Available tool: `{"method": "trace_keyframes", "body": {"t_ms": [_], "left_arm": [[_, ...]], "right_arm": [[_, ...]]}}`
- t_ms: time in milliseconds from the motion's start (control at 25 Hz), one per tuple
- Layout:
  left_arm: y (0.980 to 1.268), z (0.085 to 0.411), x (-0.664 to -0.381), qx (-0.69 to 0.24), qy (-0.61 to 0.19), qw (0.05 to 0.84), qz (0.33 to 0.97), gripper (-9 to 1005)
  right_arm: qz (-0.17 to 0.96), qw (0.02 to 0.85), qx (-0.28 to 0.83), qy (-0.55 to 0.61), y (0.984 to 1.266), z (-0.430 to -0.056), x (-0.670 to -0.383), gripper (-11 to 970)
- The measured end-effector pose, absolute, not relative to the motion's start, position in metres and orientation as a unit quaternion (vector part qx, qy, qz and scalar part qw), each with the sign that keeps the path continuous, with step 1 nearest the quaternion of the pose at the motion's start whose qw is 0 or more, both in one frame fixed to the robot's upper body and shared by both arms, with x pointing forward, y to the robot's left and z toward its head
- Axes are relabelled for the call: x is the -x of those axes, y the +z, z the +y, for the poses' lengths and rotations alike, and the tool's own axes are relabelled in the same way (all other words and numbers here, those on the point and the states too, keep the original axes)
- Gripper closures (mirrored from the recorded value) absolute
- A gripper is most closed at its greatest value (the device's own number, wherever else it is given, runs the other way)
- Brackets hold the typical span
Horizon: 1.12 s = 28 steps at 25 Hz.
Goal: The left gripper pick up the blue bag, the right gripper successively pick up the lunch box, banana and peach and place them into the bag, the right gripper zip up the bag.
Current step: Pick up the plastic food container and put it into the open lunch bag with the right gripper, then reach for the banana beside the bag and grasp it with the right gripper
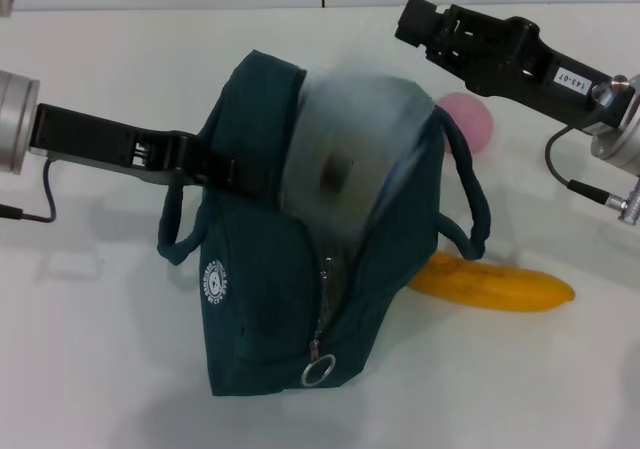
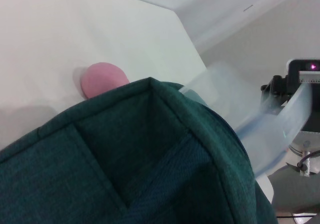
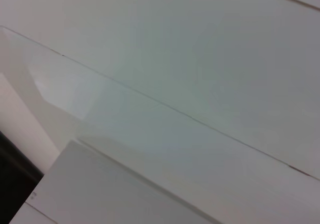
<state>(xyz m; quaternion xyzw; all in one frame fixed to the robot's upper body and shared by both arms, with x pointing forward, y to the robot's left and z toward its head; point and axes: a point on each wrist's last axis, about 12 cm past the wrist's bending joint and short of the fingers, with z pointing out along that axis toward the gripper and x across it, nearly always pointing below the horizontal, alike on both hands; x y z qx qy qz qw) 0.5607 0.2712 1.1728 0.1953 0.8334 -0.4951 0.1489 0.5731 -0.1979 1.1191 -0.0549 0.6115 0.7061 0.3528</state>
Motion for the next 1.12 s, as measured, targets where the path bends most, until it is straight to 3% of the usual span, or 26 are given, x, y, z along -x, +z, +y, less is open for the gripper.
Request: {"method": "trace_keyframes", "body": {"t_ms": [120, 520, 840, 1120], "left_arm": [[1.172, 0.272, -0.560, -0.192, -0.495, 0.149, 0.834, 955], [1.169, 0.275, -0.557, -0.189, -0.494, 0.149, 0.836, 955], [1.166, 0.278, -0.555, -0.186, -0.494, 0.149, 0.836, 955], [1.166, 0.278, -0.555, -0.185, -0.494, 0.149, 0.837, 955]], "right_arm": [[0.610, 0.353, 0.055, 0.707, 1.119, -0.198, -0.573, 746], [0.620, 0.410, 0.145, 0.653, 1.144, -0.233, -0.581, 282], [0.737, 0.339, 0.356, 0.464, 1.181, -0.260, -0.601, 231], [0.806, 0.228, 0.462, 0.291, 1.213, -0.243, -0.611, 206]]}}
